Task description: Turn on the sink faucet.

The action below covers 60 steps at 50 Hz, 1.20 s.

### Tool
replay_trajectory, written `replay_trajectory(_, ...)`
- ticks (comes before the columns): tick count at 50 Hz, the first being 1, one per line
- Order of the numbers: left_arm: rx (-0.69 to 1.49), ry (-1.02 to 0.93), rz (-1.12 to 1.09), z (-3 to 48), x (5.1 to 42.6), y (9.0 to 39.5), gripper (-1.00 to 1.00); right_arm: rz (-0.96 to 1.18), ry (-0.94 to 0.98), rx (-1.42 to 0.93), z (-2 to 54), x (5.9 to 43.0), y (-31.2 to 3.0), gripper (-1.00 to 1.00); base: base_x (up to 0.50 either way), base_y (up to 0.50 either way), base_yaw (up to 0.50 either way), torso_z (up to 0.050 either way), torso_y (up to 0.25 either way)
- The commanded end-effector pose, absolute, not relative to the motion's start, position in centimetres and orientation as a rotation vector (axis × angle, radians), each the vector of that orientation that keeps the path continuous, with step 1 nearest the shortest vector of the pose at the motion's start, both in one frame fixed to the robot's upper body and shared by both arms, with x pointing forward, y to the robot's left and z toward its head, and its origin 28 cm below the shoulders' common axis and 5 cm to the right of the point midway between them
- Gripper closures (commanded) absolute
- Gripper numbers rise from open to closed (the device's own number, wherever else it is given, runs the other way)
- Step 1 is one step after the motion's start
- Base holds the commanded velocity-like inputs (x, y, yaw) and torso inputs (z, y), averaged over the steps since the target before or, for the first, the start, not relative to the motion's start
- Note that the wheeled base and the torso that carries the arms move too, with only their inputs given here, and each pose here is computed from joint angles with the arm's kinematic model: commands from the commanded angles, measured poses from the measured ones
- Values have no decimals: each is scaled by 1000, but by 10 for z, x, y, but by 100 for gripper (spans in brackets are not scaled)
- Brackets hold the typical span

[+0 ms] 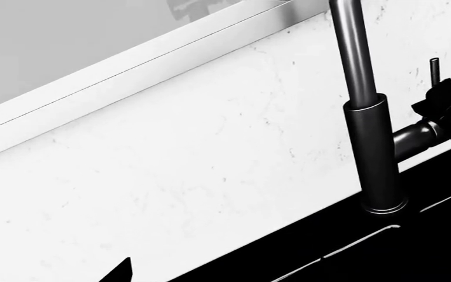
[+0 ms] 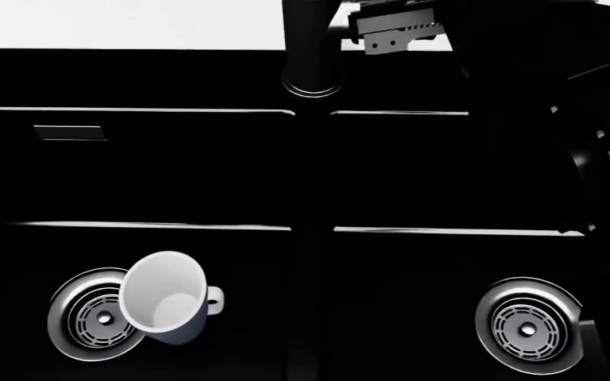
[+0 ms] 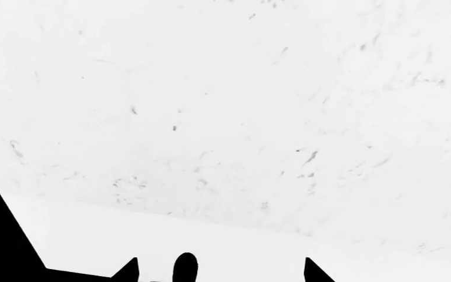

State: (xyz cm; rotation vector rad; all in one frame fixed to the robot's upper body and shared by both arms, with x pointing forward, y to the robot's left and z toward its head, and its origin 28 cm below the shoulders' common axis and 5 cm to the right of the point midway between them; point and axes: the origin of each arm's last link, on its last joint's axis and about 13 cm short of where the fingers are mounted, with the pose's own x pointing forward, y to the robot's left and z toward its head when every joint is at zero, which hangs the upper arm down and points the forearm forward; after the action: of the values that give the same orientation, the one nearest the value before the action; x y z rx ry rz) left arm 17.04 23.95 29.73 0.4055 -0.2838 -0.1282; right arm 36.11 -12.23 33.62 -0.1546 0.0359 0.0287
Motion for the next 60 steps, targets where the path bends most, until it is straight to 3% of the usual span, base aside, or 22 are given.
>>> replay_trajectory(1, 398, -287, -134, 298, 171, 238, -100, 5, 20, -141, 341, 360, -131, -100, 0, 0, 0, 0, 0)
replay_trajectory(15, 409, -298, -145, 296, 170, 236, -100, 15, 34, -159, 335, 366, -126, -100, 0, 0, 0, 0, 0)
replay_trajectory(26, 391, -308, -163, 296, 164, 234, -100, 39, 33, -185, 338, 370, -121, -100, 0, 0, 0, 30, -74)
replay_trajectory(60, 387, -294, -231, 289, 159, 227, -100, -26, 120, -100, 293, 392, -148, -100, 9, 2, 6, 0, -6)
